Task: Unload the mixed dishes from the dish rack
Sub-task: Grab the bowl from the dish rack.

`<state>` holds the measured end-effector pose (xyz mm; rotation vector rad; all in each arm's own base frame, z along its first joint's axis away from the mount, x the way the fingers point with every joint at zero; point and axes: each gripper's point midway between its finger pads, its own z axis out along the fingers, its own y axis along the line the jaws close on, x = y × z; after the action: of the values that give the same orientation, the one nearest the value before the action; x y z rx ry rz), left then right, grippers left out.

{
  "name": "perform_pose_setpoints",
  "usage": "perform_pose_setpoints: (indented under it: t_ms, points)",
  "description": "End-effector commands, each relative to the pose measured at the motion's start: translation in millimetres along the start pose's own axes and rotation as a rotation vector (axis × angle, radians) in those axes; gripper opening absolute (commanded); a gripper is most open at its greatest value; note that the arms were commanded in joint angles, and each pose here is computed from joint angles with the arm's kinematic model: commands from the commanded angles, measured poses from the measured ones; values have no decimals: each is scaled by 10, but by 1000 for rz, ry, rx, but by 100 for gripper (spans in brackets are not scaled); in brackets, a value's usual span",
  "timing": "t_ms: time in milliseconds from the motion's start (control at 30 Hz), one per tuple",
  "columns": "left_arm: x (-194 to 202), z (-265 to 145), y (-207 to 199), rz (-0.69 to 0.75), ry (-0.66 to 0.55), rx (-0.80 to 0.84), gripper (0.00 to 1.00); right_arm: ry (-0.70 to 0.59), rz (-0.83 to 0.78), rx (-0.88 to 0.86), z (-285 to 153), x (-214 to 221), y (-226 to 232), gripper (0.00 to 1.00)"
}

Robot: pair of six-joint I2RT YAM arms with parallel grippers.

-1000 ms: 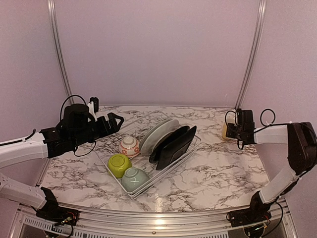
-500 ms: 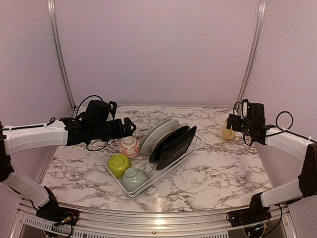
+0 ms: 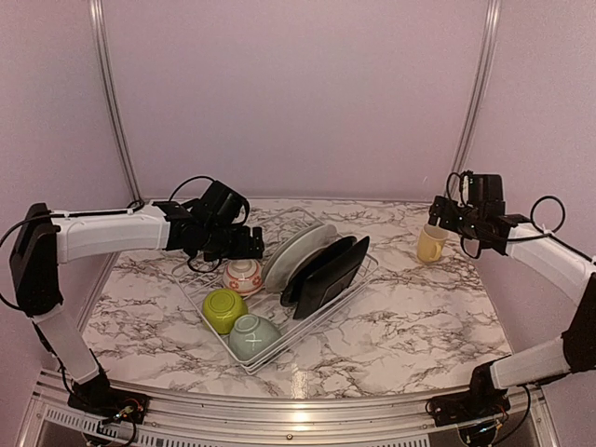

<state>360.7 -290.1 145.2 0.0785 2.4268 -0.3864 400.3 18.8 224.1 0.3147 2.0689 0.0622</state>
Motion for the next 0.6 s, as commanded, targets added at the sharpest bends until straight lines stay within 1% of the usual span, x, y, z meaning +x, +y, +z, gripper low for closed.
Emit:
perform_pose_setpoints:
  t_ms: [0, 67, 133, 233, 300, 567]
  points:
    - [111, 125, 237, 45, 55, -126, 99, 4, -73, -162, -168, -52, 290, 98]
    - [143, 195, 230, 52, 70, -127, 98, 15, -83, -262, -216, -30, 457, 98]
    - [184, 269, 238, 65, 92, -141, 96, 16, -94, -323, -260, -36, 558, 98]
    - [246, 346, 289, 85, 116, -172, 95, -1, -100, -352, -317, -91, 607, 98]
    - [255, 377, 313, 97, 121, -189, 93, -15, -102, -352, -354, -141, 608, 98]
    - [249, 428, 335, 124, 123, -223, 70, -33, -98, -344, -418, -187, 588, 98]
